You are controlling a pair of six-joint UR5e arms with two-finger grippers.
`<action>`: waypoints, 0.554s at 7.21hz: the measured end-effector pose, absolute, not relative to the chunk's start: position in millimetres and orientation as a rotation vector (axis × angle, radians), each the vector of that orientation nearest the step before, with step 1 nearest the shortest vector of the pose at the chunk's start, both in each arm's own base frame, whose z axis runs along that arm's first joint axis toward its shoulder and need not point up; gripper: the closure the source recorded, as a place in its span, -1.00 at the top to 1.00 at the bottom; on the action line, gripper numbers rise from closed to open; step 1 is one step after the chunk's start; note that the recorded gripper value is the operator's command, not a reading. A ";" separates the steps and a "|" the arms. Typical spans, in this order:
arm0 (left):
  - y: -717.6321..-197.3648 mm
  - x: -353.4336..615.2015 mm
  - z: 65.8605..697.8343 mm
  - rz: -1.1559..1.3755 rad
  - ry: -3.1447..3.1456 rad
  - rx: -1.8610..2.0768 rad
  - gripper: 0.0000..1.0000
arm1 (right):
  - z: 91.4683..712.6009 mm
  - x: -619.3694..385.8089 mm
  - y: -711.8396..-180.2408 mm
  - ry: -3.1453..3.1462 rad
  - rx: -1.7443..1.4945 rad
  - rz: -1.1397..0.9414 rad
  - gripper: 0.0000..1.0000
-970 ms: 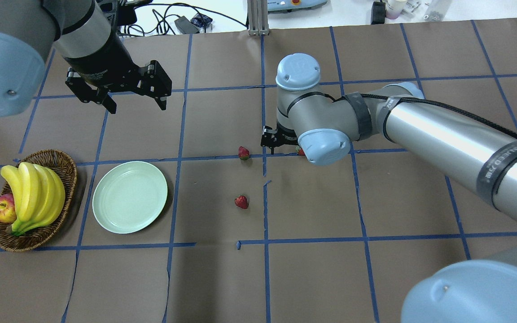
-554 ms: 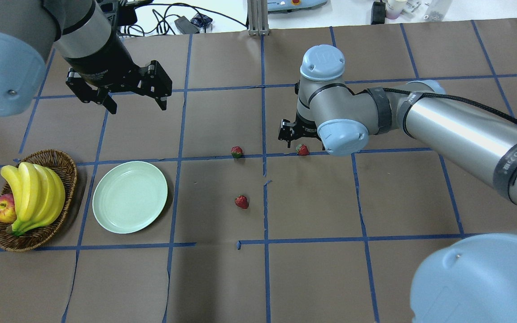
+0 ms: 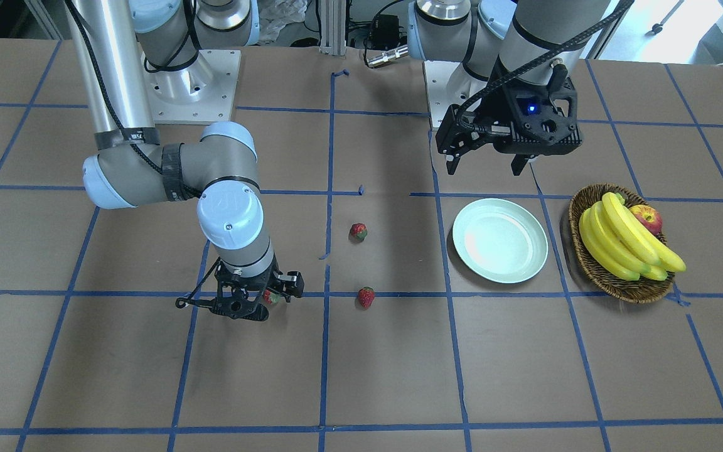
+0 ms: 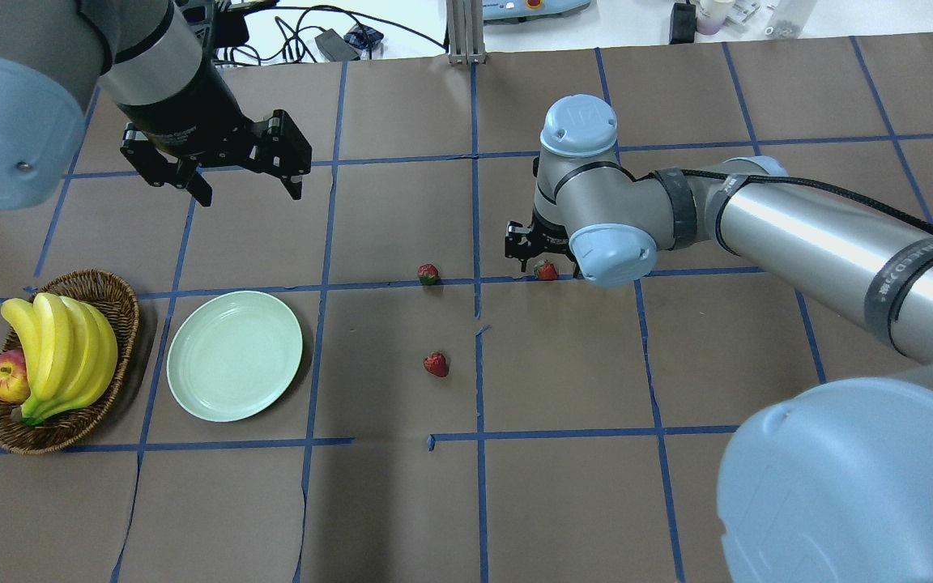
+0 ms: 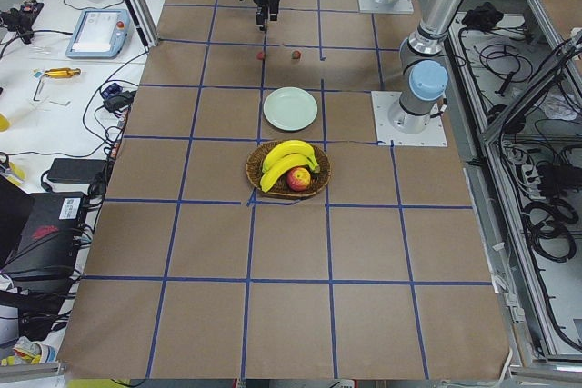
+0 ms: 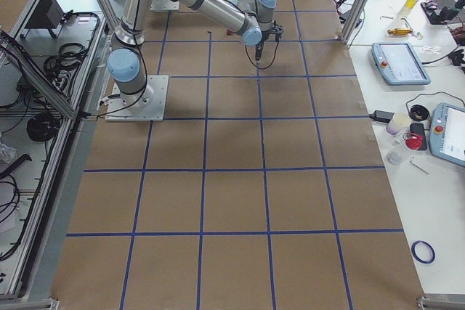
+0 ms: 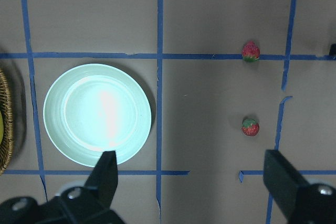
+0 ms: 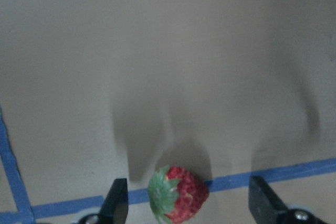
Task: Collect all strawberries into plate
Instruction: 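Lower the right gripper onto the middle strawberry and grasp it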
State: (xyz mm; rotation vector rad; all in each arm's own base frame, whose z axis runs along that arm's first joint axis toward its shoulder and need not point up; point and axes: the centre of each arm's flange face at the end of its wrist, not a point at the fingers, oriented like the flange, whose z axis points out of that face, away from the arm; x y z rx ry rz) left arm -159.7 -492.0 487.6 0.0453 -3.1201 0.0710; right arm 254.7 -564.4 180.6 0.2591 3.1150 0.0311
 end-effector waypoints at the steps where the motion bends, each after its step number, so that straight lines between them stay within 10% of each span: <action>1: -491.7 -161.0 487.2 0.070 -3.121 0.041 1.00 | 181.7 254.7 -564.4 3.114 0.261 0.029 -1.00; 4: -491.2 -162.7 487.0 0.069 -3.123 0.035 1.00 | 202.5 257.3 -565.7 3.087 0.317 -0.020 -1.00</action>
